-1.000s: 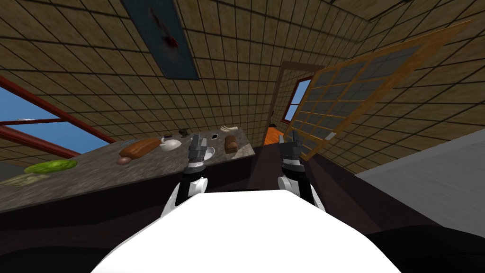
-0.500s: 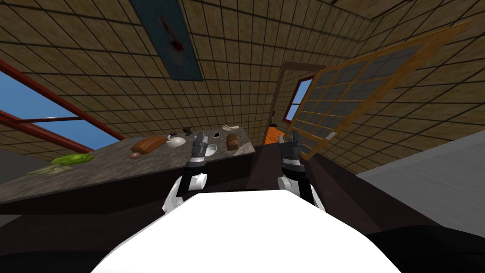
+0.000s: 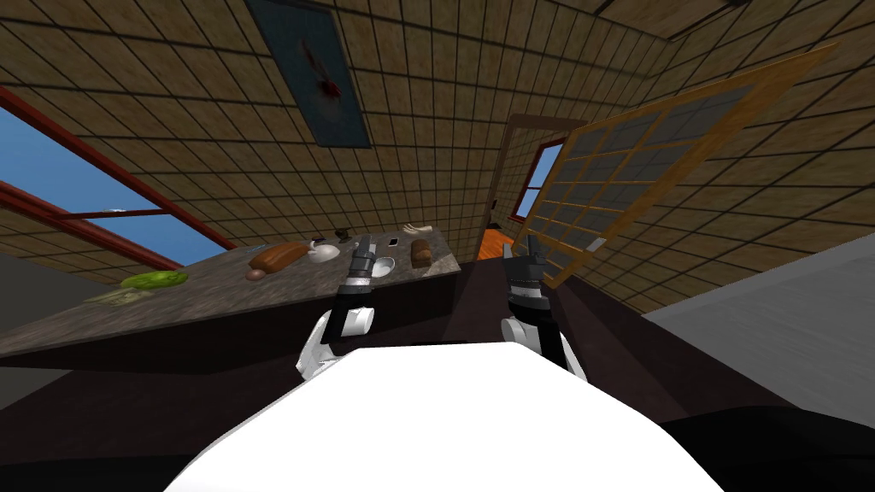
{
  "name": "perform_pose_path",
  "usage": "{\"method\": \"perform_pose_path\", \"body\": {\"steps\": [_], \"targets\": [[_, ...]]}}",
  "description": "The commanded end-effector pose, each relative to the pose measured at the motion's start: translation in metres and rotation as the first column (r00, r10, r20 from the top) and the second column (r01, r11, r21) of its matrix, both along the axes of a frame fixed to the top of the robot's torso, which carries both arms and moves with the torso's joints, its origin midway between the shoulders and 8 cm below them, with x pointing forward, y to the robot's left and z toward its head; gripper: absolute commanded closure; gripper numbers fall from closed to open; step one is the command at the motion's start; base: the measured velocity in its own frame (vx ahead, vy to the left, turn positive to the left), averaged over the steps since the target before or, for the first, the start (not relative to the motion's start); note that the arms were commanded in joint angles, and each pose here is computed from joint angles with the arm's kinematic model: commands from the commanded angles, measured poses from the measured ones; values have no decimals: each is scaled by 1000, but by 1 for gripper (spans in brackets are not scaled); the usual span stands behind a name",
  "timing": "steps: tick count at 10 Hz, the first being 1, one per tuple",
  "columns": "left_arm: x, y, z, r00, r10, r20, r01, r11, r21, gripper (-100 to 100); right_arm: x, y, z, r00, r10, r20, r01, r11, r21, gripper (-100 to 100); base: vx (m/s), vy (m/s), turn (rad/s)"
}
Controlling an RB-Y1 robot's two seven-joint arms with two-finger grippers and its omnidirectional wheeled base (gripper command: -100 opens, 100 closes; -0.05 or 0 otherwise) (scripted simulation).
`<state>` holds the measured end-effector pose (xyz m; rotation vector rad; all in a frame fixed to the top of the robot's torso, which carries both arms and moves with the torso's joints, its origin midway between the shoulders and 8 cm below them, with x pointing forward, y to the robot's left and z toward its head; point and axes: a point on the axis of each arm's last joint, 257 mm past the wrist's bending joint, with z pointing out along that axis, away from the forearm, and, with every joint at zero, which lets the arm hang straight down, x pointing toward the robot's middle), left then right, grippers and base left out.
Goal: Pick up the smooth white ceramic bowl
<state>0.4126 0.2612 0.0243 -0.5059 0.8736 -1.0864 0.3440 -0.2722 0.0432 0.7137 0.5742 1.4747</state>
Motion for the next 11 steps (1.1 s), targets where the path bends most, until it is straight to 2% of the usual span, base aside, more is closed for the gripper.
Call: {"method": "perform_pose_path", "body": {"steps": [1,6,11], "targets": [[8,4,1,1000,22,-22,-22,1000,14,-100,0,0,0,1000,0,0,0,1000,0,0,-68,9,33],[26,13,-4,994,67,-88,-64,997,32,-100,0,0,0,1000,0,0,0,1000,0,0,-53,8,16],[44,27,-5,980,119,-158,-112,992,54,-100,0,0,0,1000,0,0,0,1000,0,0,-42,8,10]]}}
